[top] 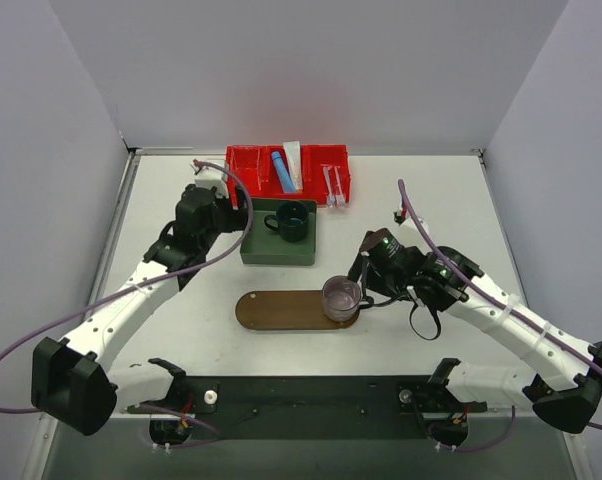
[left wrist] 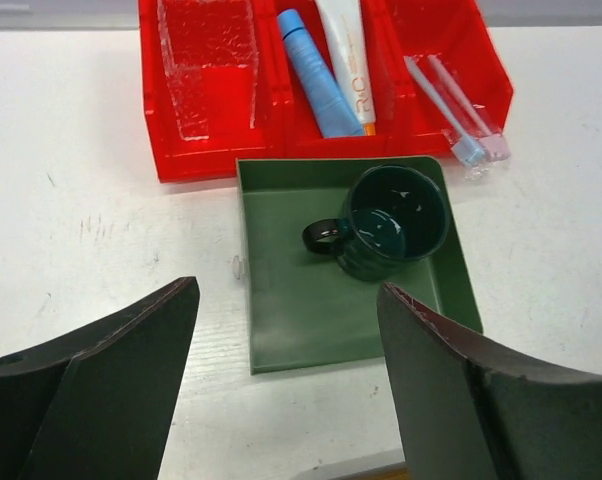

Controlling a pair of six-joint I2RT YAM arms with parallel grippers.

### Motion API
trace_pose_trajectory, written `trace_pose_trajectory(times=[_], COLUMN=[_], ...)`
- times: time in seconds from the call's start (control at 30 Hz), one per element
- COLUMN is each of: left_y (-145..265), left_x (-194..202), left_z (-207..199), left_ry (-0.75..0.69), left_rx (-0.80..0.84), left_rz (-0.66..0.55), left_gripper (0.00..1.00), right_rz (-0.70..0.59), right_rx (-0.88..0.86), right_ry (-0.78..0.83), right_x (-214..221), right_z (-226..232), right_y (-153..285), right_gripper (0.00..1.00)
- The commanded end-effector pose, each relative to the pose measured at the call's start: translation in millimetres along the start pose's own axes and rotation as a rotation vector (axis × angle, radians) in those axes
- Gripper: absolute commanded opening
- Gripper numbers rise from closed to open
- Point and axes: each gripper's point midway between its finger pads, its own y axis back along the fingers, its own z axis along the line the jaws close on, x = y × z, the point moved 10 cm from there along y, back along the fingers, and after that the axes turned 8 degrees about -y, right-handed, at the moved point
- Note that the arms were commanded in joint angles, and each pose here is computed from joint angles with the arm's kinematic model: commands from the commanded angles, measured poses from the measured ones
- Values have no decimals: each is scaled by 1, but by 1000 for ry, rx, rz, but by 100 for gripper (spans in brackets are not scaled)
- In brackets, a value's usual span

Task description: Prepare toiletry sets of a toothbrush and toothpaste on the tray

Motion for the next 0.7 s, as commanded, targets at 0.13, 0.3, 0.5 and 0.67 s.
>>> trace_pose_trajectory(times=[0.13,0.3,0.5,0.67], left_y=[-32,-71,-129,-185], left_x=[-25,-28,-46,-35], left_z=[41,56,66,71], left_ry=[99,65,18,-36], left_rx=[-25,-111,-202,-224], left_rz=[27,140,191,310], left_gripper=[73,65,54,44], right_rz=[-99,-101,-87,-80], right_rx=[-54,-80,-100,-115], right_ry=[113,109,110,116], right_x=[-20,-17,-9,-5], right_z=[1,-7,-14,-15], right_y=[24,25,22,21], right_gripper=[60,58,58,57])
